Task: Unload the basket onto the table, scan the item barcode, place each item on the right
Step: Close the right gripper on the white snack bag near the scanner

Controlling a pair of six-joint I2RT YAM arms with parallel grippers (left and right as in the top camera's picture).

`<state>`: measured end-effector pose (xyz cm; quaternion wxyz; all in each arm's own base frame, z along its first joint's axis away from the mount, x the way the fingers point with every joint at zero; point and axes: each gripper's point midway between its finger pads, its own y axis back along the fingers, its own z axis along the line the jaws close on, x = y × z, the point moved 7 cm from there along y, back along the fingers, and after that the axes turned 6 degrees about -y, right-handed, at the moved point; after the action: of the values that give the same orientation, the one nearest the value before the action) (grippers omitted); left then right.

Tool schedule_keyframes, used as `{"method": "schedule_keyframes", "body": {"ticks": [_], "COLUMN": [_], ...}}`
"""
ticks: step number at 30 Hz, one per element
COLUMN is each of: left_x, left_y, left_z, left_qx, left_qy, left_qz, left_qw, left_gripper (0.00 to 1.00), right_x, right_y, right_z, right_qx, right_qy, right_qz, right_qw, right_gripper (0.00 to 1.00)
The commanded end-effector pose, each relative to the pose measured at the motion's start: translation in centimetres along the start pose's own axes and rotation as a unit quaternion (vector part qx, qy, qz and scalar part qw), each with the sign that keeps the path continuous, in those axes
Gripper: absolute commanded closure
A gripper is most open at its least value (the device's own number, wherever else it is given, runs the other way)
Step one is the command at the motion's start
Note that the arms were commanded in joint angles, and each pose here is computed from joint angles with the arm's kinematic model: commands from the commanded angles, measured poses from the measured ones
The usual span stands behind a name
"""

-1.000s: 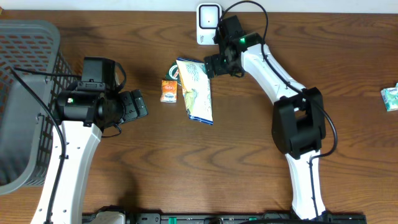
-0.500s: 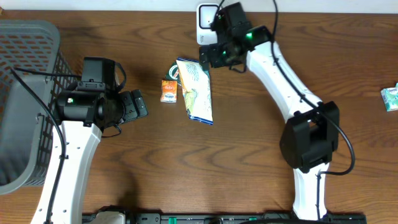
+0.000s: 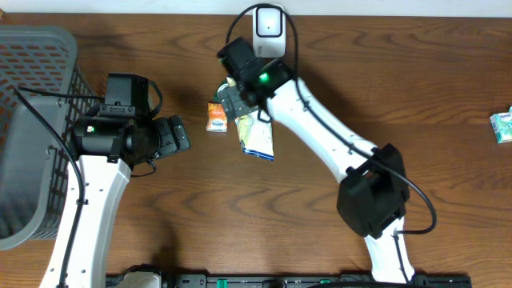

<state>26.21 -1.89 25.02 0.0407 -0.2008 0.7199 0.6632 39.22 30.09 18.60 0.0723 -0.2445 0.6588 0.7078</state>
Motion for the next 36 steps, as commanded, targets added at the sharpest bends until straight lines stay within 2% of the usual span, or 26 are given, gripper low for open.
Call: {"method": "schedule_keyframes", "body": {"ticks": [1, 8, 19, 23, 36], "left_x": [0.0, 0.0, 0.0, 0.0, 0.0], "left_y": [0.0, 0.0, 0.0, 0.0, 0.0], "left_z": [0.2, 0.2, 0.2, 0.2, 0.2], "left_qx": [-0.003, -0.003, -0.003, -0.003, -0.003], "left_qy": [0.002, 0.002, 0.002, 0.002, 0.002], "left_qz": [0.001, 0.001, 0.001, 0.002, 0.001], "left_qw": [1.0, 1.0, 1.0, 1.0, 1.0], "left_gripper": [0.03, 0.02, 0.02, 0.02, 0.02], "right_x": [0.7, 2.5, 3.7, 3.5, 3.5], "right_y": [-0.9, -3.1, -6.7, -6.9, -7.3], "right_z": [0.8, 2.9, 1.9, 0.9, 0.6], "right_qx": [0.056, 0.061, 0.09, 0.119, 0.122], "right_qy": [-0.001, 0.028, 0.031, 0.03, 0.028], "right_qz": [-0.014, 0.01, 0.043, 0.035, 0.039], "right_qw": [0.998, 0.998, 0.995, 0.992, 0.991], "right_gripper": [0.01, 0.01, 0.01, 0.01, 0.01]}}
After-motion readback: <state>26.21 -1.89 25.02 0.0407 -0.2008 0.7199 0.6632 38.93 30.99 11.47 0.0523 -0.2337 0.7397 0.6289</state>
